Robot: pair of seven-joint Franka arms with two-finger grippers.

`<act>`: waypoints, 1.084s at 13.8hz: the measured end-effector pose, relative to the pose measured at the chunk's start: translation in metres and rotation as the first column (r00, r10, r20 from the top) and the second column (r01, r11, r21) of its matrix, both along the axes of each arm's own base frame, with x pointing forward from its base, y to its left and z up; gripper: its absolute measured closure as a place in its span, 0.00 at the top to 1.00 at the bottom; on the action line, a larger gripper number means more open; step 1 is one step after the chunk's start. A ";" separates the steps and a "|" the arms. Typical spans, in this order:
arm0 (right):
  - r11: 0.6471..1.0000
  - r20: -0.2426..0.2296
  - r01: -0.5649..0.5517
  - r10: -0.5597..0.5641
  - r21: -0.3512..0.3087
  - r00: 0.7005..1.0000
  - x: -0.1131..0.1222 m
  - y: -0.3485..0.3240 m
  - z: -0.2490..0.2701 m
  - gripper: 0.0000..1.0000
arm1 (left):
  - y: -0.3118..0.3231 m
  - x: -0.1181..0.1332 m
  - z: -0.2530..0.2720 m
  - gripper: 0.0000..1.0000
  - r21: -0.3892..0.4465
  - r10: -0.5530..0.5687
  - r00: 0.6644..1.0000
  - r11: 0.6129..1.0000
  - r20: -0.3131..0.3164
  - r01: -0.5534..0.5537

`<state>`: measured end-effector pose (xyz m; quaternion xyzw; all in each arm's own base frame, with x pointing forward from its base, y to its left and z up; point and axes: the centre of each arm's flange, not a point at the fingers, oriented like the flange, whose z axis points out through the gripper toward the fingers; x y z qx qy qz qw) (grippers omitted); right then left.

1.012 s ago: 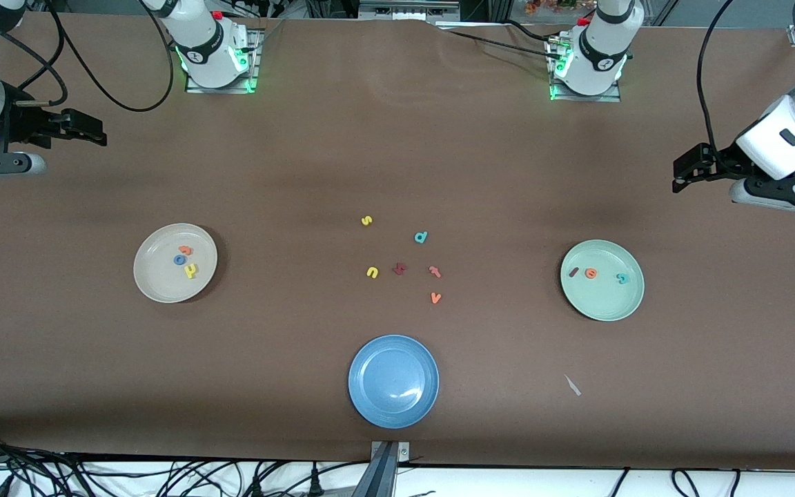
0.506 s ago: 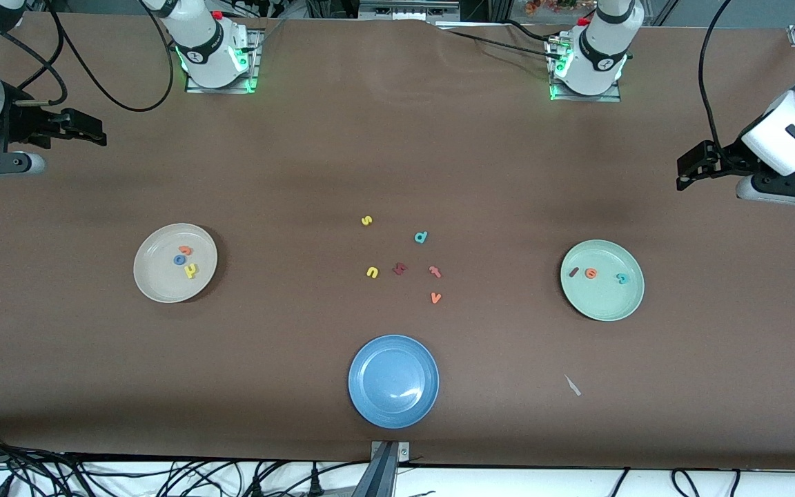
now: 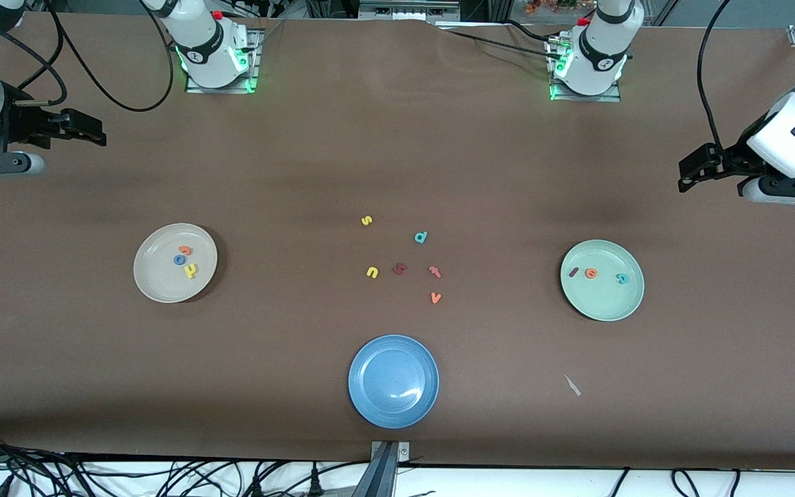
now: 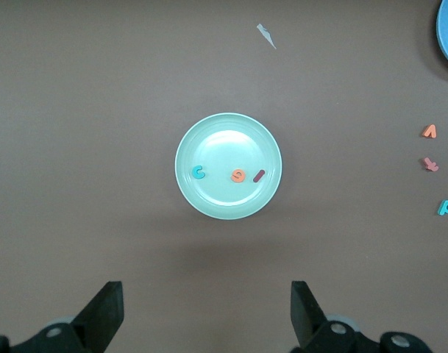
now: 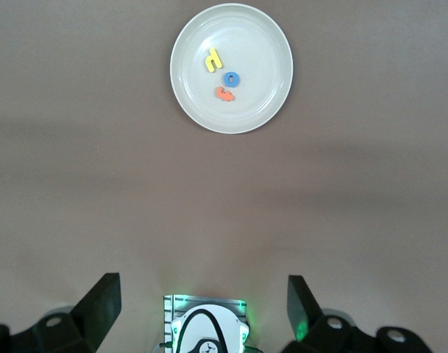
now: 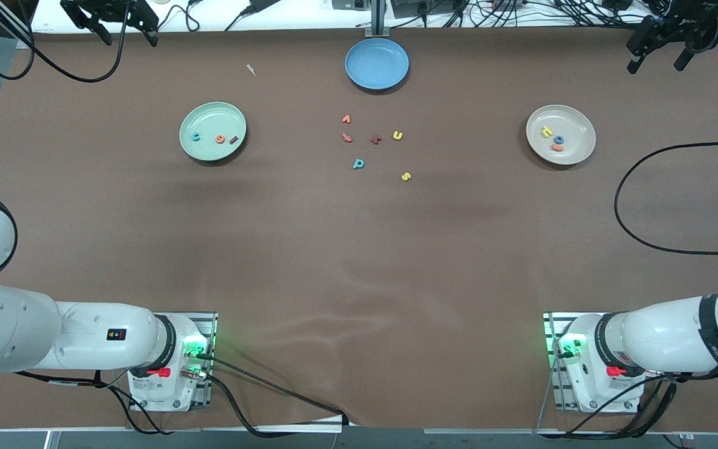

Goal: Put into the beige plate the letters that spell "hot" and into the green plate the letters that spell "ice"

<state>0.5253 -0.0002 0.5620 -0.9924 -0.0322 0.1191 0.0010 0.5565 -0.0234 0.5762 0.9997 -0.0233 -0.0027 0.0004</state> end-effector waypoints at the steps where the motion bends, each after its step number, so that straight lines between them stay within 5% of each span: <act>1: 1.000 0.004 0.000 0.000 0.000 1.000 0.001 0.000 0.000 1.00 | 0.000 0.000 0.000 1.00 0.000 0.000 1.000 1.000 -0.004 0.000; 15: 1.000 0.110 0.021 -0.021 0.000 0.994 0.015 -0.011 0.005 1.00 | 0.001 -0.003 -0.001 1.00 0.001 0.002 1.000 1.000 -0.027 -0.002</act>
